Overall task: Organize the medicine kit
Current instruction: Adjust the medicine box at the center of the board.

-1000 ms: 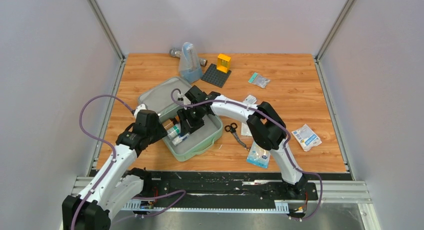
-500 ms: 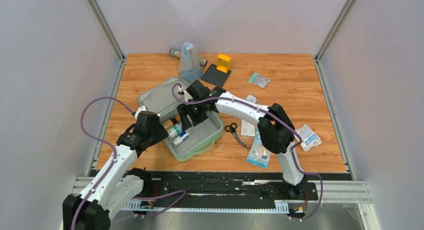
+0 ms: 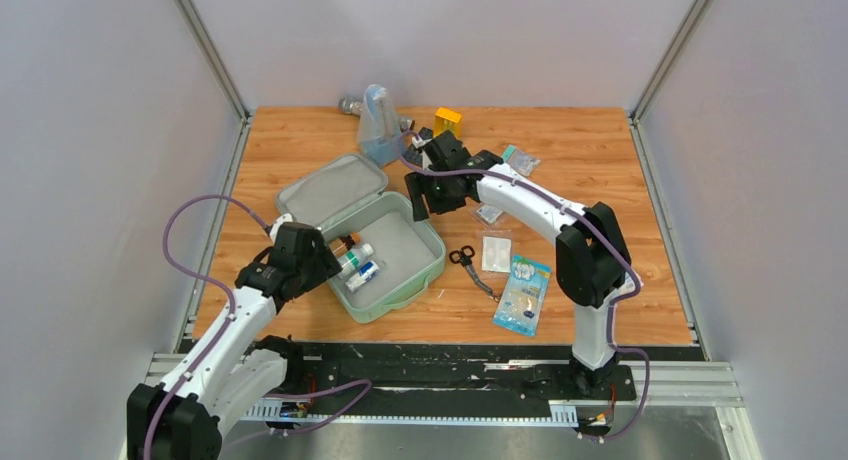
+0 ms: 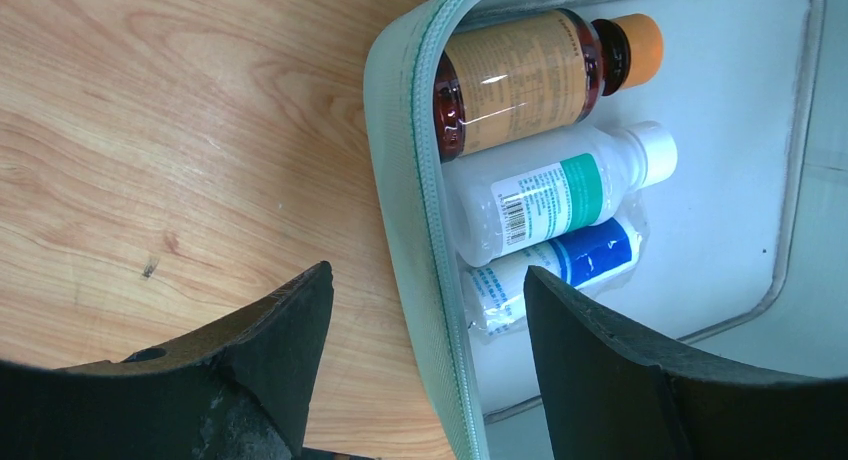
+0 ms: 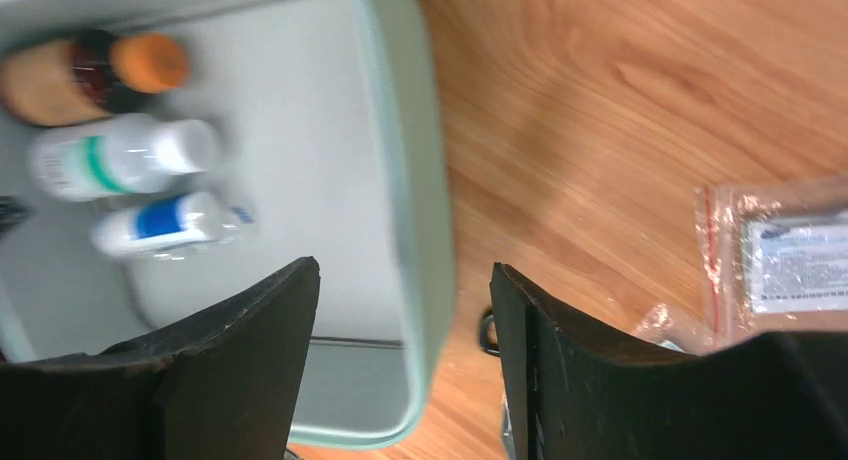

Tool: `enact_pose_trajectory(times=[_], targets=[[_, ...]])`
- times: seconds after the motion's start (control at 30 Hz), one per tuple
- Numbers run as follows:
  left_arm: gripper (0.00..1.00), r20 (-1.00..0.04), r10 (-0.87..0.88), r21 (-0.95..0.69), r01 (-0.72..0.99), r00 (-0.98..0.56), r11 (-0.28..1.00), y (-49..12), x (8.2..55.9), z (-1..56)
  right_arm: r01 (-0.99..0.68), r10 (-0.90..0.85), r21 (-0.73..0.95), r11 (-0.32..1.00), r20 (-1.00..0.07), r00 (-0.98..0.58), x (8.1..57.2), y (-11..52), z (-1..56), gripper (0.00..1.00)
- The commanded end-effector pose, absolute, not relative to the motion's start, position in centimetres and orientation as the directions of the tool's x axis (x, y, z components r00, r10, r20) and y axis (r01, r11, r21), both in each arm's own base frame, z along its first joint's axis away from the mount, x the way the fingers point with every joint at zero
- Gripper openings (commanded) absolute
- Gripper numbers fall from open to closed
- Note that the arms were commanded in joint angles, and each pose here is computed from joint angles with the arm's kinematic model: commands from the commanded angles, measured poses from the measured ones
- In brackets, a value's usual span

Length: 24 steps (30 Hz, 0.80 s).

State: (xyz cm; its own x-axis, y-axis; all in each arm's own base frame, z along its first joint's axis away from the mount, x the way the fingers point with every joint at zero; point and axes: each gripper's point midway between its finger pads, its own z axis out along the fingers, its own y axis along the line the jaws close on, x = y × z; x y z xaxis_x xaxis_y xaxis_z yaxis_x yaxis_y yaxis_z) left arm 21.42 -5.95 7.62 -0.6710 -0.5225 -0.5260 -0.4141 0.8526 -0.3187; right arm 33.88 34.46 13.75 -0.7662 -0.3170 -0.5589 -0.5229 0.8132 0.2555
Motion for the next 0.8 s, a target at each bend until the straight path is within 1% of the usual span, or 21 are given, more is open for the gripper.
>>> enact_pose_trajectory(times=[0.0,0.17,0.23,0.27,0.37,0.5,0.6,0.67,0.77], targets=[[0.78,-0.531,-0.543,-0.321,-0.438,-0.651,0.84,-5.7,21.9,8.1,-0.513,-0.373,0.252,0.82,-0.445,-0.814,32.6,32.9,9.6,0.64],[0.73,-0.549,-0.54,-0.316,-0.44,-0.638,0.841,-5.4,22.4,8.1,-0.488,-0.364,0.323,0.811,-0.373,-0.853,31.0,33.7,8.0,0.56],[0.67,-0.562,-0.536,-0.309,-0.442,-0.63,0.842,-5.2,22.6,8.3,-0.478,-0.358,0.351,0.805,-0.355,-0.864,30.4,34.3,7.8,0.52],[0.64,-0.565,-0.534,-0.305,-0.443,-0.628,0.843,-5.1,22.7,8.3,-0.479,-0.359,0.36,0.801,-0.351,-0.865,30.0,34.8,7.8,0.51],[0.61,-0.58,-0.53,-0.285,-0.455,-0.619,0.844,-4.7,23.3,8.4,-0.463,-0.344,0.371,0.805,-0.344,-0.873,29.0,36.0,7.7,0.49],[0.59,-0.58,-0.521,-0.265,-0.461,-0.625,0.847,-4.4,24.0,8.4,-0.389,-0.264,0.412,0.824,-0.329,-0.907,28.3,37.7,8.1,0.45],[0.59,-0.58,-0.517,-0.243,-0.472,-0.629,0.847,-3.7,24.5,8.6,-0.342,-0.209,0.463,0.818,-0.315,-0.926,27.7,38.7,8.4,0.45],[0.6,-0.581,-0.512,-0.222,-0.482,-0.633,0.848,-3.1,24.7,8.8,-0.337,-0.199,0.489,0.804,-0.313,-0.929,27.3,39.5,8.6,0.45],[0.63,-0.593,-0.51,-0.196,-0.503,-0.623,0.842,-2.0,24.9,9.4,-0.34,-0.203,0.522,0.782,-0.302,-0.931,26.6,40.5,8.9,0.45]])
